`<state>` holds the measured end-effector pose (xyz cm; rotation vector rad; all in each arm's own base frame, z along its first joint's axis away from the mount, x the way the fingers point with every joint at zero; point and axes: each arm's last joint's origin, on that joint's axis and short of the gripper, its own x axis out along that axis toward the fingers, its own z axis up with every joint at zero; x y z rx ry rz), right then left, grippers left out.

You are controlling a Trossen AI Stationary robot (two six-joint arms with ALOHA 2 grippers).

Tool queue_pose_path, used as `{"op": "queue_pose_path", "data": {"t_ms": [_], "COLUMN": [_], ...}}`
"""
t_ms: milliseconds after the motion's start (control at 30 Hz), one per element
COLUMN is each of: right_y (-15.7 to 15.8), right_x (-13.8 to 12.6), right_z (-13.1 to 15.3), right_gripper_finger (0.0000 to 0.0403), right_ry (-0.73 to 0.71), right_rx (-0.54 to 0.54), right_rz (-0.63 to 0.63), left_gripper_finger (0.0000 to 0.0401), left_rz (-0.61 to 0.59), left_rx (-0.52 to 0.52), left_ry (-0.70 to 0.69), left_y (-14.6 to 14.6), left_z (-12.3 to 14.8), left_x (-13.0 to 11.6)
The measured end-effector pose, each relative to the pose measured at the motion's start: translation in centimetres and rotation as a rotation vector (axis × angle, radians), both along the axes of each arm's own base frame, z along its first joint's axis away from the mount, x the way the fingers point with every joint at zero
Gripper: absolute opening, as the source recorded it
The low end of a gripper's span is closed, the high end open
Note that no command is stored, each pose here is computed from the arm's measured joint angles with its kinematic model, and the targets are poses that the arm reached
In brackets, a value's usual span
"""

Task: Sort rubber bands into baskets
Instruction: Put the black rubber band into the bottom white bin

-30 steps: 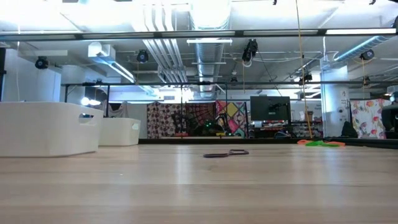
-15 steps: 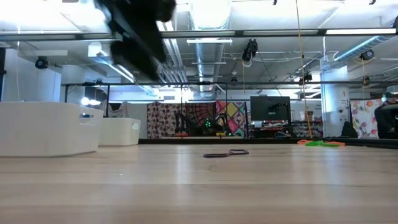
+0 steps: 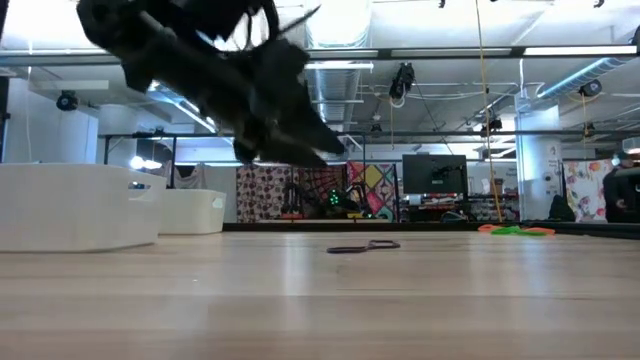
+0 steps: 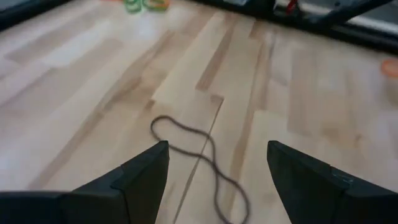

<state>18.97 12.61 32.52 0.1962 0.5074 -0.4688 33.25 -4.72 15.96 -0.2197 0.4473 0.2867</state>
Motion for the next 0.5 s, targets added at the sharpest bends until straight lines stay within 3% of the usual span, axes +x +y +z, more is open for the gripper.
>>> {"op": "queue_pose_path", "data": {"t_ms": [167,333,500], "right_y": [0.0,0.1,0.2], "right_x": [0.0,0.0,0.0], "right_z": [0.0,0.0,-0.1], "right_gripper_finger": [0.0215,0.0215,0.0215], "right_ry": [-0.011,-0.019,-0.003], "right_rx": [0.033,0.077,0.128], "right_rz": [-0.014,-0.026,-0.014], "left_gripper_finger": [0.0256,0.0242,0.0211], "left_rz": [-0.023,0.040,0.114], "left_rx": [0.050,-0.013,-0.012], "left_ry": [0.116,0.232,0.341], "left_y": [-0.6,-0.8,-1.1], "left_z": [-2.8,-4.8,-5.9], "left_x": [2.8,5.4,6.9]}}
